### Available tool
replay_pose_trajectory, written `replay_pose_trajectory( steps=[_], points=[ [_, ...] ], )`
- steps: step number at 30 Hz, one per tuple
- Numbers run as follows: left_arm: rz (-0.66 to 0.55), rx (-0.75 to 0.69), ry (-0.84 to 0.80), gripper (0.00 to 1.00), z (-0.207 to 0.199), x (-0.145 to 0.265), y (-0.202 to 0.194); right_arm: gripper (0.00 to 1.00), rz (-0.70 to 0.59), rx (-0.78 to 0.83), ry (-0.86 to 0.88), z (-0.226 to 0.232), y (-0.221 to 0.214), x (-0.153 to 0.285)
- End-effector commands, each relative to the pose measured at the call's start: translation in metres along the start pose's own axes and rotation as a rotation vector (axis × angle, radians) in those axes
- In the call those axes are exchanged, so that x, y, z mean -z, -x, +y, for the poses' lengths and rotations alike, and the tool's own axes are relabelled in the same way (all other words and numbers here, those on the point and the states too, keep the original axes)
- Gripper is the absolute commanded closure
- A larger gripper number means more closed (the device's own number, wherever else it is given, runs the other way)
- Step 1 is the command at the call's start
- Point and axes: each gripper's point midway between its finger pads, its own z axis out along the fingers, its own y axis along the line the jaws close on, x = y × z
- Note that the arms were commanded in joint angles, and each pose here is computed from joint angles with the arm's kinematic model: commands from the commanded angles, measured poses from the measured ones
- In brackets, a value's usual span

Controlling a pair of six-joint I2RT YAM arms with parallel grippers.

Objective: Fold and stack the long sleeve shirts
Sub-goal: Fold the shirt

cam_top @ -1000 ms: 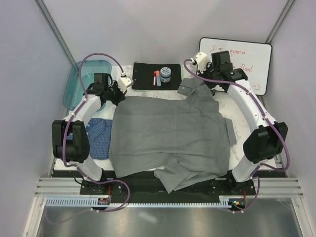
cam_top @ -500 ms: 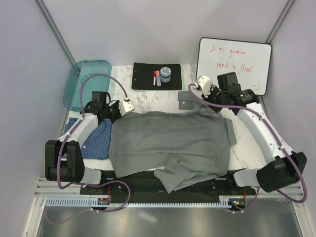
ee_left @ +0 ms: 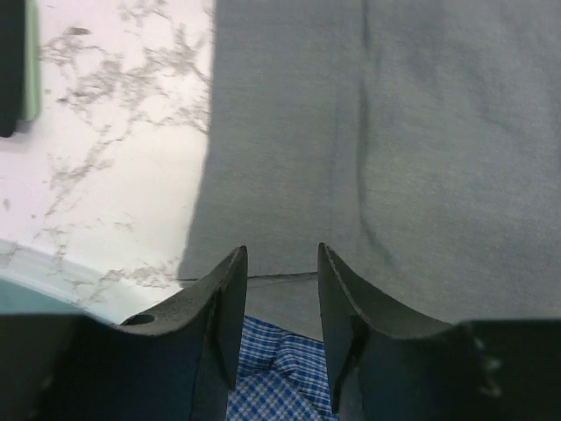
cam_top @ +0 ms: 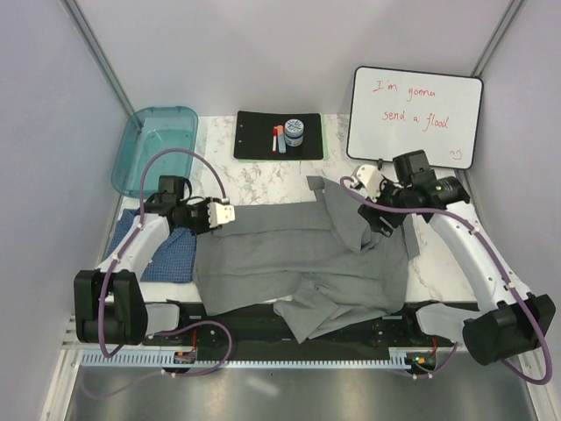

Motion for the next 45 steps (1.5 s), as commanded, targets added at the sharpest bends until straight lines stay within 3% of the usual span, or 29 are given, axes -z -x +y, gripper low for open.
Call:
replay_pose_trajectory(
  steps=[1,4,6,12,22,27,31,34,35,36,38,39,43,45],
  points=[
    [-0.099,0.160,0.068,0.53,0.044,0.013,0.035,0.32,-0.061,-0.122,-0.021,-0.039,0.021,-0.003],
    [-0.055,0.339,0.048,0.52,0.055,-0.001,0.035,0.45,-0.016,-0.265,-0.052,-0.074,0.015,-0.029],
    [-0.006,0.375,-0.003,0.52,0.047,-0.021,0.029,0.58,0.032,-0.329,-0.074,-0.089,0.008,-0.051],
    [0.138,0.525,-0.030,0.59,0.042,-0.069,0.009,0.75,0.101,-0.417,-0.134,-0.122,-0.008,-0.107],
    [0.273,0.652,-0.058,0.68,0.024,-0.117,-0.009,0.75,0.315,-0.404,-0.248,-0.131,-0.106,-0.152],
    [0.281,0.689,-0.043,0.75,0.030,-0.130,-0.001,0.74,0.330,-0.370,-0.261,-0.150,-0.109,-0.148],
    [0.205,0.695,-0.036,0.63,0.041,-0.119,0.022,0.65,0.123,-0.379,-0.169,-0.143,-0.036,-0.102],
    [0.110,0.673,-0.027,0.53,0.050,-0.100,0.050,0.46,-0.047,-0.357,-0.123,-0.125,0.030,-0.063],
    [0.077,0.663,-0.006,0.50,0.056,-0.090,0.061,0.34,-0.091,-0.343,-0.138,-0.123,0.048,-0.055],
    [0.052,0.662,-0.008,0.29,0.057,-0.085,0.068,0.29,-0.124,-0.339,-0.158,-0.123,0.063,-0.053],
    [0.008,0.678,0.002,0.15,0.061,-0.075,0.081,0.22,-0.150,-0.281,-0.155,-0.113,0.095,-0.064],
    [-0.039,0.682,0.009,0.01,0.065,-0.063,0.092,0.21,-0.144,-0.262,-0.167,-0.114,0.103,-0.071],
    [-0.177,0.684,0.054,0.01,0.078,-0.022,0.120,0.20,-0.132,-0.177,-0.167,-0.120,0.151,-0.105],
    [-0.223,0.691,0.090,0.01,0.084,-0.005,0.126,0.20,-0.056,-0.157,-0.129,-0.120,0.147,-0.140]
  ],
)
